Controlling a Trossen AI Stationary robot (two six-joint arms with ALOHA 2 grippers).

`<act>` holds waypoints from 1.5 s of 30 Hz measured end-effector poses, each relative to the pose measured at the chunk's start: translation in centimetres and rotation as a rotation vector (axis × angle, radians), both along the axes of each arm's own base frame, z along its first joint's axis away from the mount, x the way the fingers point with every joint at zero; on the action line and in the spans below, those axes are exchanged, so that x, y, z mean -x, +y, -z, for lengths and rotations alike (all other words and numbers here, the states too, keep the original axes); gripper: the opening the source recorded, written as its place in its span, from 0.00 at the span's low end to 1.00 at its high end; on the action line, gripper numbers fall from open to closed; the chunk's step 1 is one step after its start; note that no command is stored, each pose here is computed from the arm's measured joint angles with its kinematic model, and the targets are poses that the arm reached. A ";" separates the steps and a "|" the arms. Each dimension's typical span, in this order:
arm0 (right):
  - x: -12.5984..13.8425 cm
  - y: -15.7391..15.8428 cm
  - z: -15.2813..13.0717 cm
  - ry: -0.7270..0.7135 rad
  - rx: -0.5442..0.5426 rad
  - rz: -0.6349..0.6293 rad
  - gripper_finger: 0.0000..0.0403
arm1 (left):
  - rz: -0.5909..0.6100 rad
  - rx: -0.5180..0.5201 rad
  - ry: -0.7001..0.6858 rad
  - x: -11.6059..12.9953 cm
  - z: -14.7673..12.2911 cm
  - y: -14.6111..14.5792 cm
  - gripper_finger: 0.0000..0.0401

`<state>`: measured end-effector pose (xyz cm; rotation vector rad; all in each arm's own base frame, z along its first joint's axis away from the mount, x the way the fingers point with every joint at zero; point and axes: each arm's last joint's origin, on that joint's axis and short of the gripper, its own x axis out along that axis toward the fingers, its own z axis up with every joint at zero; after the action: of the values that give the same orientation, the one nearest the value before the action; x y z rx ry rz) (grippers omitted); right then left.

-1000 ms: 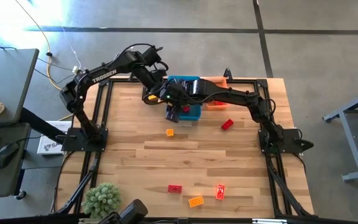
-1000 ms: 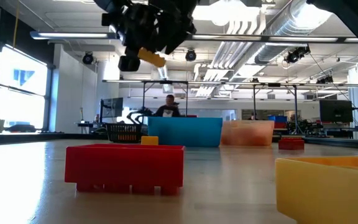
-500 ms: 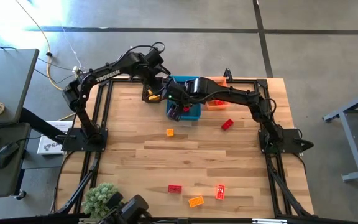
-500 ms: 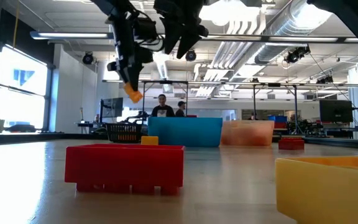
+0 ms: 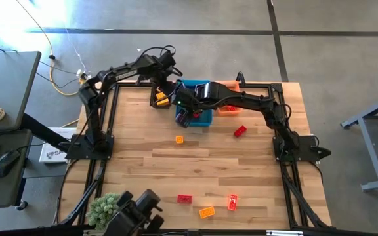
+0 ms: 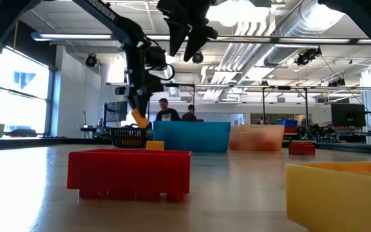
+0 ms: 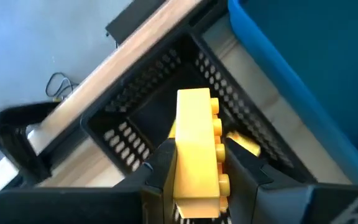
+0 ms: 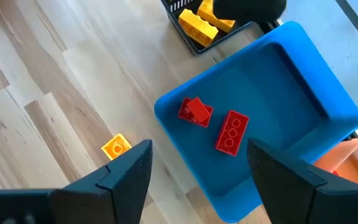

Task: Sort & place blocks by color
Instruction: Put the yellow game piece into the black bin, then put the red game piece into the blue bin

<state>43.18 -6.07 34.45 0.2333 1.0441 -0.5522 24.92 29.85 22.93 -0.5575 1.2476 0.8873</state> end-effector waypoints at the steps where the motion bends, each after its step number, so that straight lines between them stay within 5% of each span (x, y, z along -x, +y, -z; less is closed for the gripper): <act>1: 0.0 0.1 0.0 0.000 -0.001 0.000 0.62 | -0.002 -0.006 -0.004 -0.1 0.1 0.2 0.20; 9: -0.3 2.9 0.1 -0.008 -0.047 -0.057 0.62 | 0.007 -0.031 -0.023 -0.1 0.2 0.7 0.23; 21: 0.7 8.1 0.5 0.040 -0.125 0.068 0.62 | 0.029 -0.049 -0.004 0.0 0.1 0.8 0.43; 29: 2.2 10.9 0.8 0.139 -0.076 0.118 0.62 | 0.052 0.001 -0.067 -0.1 0.0 0.5 0.46; 45: 2.1 11.1 1.2 0.219 0.102 -0.093 0.62 | 0.107 -0.094 -0.176 -0.1 -7.7 -2.7 0.46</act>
<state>41.09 5.03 33.29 0.0339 1.2286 -0.5537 25.05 27.14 30.60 -0.4782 1.0611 0.7857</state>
